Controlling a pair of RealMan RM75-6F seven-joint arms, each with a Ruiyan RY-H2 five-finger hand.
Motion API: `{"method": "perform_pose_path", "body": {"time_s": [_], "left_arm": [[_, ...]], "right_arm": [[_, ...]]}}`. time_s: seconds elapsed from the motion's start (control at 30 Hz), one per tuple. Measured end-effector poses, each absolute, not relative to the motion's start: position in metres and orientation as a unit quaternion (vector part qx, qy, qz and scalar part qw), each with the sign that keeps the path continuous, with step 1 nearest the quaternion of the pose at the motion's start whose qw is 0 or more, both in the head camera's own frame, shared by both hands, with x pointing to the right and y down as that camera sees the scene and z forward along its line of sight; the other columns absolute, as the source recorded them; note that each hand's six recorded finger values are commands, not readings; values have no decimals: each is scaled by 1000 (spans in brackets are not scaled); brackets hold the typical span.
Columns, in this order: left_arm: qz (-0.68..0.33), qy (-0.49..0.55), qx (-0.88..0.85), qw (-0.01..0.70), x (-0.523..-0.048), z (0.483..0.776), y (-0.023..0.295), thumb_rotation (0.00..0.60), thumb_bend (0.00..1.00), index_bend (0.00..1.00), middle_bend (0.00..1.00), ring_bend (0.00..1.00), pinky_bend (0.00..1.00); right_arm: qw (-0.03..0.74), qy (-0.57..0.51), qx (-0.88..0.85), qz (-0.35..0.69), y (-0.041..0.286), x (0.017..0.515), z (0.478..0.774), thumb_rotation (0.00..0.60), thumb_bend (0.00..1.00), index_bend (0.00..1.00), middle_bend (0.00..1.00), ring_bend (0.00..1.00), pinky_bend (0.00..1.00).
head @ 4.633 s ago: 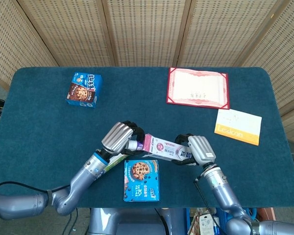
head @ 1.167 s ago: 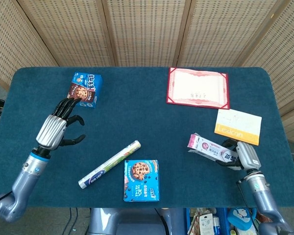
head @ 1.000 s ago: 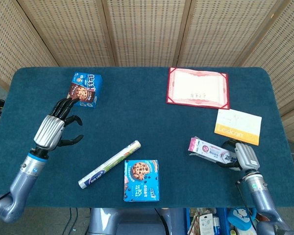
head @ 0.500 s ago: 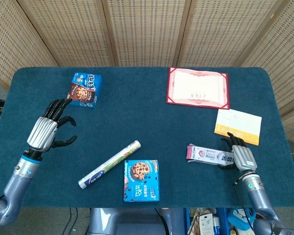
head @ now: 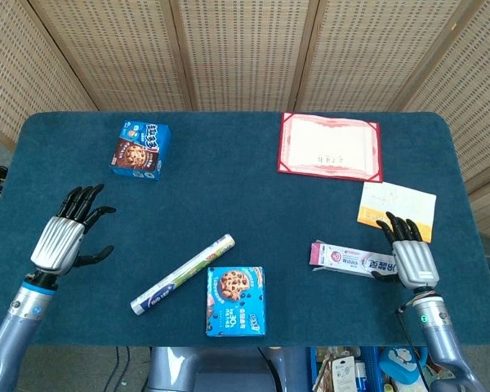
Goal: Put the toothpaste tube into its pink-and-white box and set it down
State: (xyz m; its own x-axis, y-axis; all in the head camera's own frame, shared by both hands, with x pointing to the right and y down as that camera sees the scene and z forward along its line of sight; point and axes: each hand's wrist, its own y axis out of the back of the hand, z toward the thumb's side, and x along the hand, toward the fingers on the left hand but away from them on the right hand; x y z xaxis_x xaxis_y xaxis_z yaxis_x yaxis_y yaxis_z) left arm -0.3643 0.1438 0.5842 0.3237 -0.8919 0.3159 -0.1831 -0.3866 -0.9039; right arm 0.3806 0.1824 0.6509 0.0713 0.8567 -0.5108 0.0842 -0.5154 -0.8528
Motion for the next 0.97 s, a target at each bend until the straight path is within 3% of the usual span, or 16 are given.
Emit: {"method": "perform_pose_path", "body": {"time_s": [0.53, 0.97], "left_arm": [[-497, 390, -656, 413, -424, 569, 189, 600, 247, 137, 0, 0, 0], [-502, 390, -649, 417, -416, 574, 216, 600, 247, 137, 0, 0, 0]], "right_arm": [[431, -354, -603, 571, 212, 394, 595, 600, 87, 68, 0, 0, 0], [448, -377, -572, 574, 222, 415, 565, 600, 87, 68, 0, 0, 0]]}}
